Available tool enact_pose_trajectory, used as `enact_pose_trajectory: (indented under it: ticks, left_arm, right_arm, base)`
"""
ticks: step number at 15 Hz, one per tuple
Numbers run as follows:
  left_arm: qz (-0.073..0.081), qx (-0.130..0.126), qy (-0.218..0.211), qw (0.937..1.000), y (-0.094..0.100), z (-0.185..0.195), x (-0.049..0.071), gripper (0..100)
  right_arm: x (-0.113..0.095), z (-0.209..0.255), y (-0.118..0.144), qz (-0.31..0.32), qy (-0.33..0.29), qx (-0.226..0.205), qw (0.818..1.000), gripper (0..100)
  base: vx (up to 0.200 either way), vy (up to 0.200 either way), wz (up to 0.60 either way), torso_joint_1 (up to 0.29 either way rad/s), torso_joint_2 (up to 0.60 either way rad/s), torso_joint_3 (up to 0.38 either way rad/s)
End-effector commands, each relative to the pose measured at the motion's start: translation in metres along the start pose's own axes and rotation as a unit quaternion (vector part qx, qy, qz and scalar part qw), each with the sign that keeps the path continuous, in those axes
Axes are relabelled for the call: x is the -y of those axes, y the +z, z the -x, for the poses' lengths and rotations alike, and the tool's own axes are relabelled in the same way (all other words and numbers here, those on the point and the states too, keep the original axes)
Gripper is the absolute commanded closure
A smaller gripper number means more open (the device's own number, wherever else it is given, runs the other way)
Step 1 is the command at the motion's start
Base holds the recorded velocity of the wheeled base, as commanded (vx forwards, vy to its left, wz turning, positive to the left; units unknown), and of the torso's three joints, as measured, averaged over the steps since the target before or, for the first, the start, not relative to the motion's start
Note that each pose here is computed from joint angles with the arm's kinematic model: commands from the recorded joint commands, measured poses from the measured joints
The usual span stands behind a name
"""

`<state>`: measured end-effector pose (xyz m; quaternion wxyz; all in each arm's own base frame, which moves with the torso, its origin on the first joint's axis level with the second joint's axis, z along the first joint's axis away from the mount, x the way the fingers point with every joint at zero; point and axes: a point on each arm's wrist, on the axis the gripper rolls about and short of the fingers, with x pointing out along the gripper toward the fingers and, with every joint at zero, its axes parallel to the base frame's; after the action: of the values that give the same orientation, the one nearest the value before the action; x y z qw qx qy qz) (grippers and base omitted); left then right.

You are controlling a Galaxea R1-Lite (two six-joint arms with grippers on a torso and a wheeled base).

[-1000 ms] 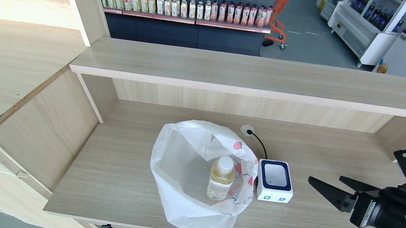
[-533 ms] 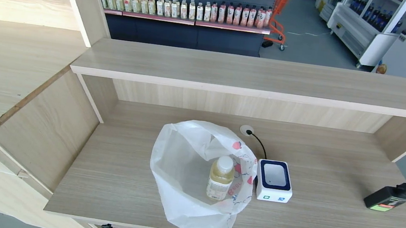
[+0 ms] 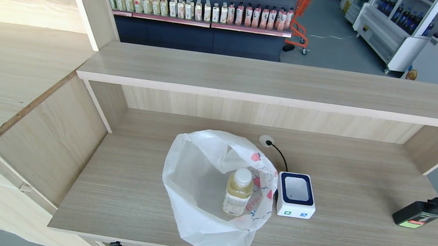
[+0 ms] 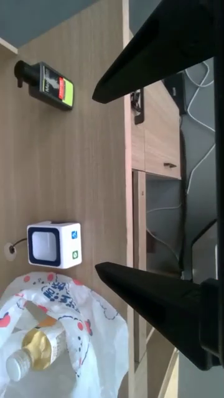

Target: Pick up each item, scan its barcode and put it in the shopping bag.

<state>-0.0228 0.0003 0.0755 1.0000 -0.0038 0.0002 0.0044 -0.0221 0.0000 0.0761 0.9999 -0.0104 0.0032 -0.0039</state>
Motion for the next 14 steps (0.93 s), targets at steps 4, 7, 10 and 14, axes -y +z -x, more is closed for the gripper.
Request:
enact_pose_trajectory:
  ticks: [4, 7, 10, 14]
  left_arm:
    - [-0.002, 0.0, 0.001, 1.0, 0.0, 0.0, 0.0, 0]
    - [-0.002, 0.0, 0.002, 1.0, 0.0, 0.0, -0.0001, 0]
    - [-0.002, 0.0, 0.002, 1.0, 0.0, 0.0, -0.0001, 0]
    - [-0.002, 0.0, 0.002, 1.0, 0.0, 0.0, -0.0001, 0]
  right_arm:
    - [0.0, 0.0007, -0.0005, -0.002, 0.0, 0.004, 1.0, 0]
    - [0.0, 0.0007, -0.0005, -0.003, 0.0, 0.004, 1.0, 0]
    - [0.0, 0.0007, -0.0005, -0.003, 0.0, 0.004, 1.0, 0]
    - [0.0, 0.0007, -0.0005, -0.004, 0.0, 0.004, 1.0, 0]
  base:
    - [0.0, -0.05, 0.0, 0.001, 0.0, 0.001]
    - [0.0, -0.2, 0.0, 0.001, 0.01, 0.004]
    - [0.0, -0.2, 0.0, 0.007, 0.0, 0.001]
    - [0.0, -0.2, 0.0, 0.002, 0.0, 0.002]
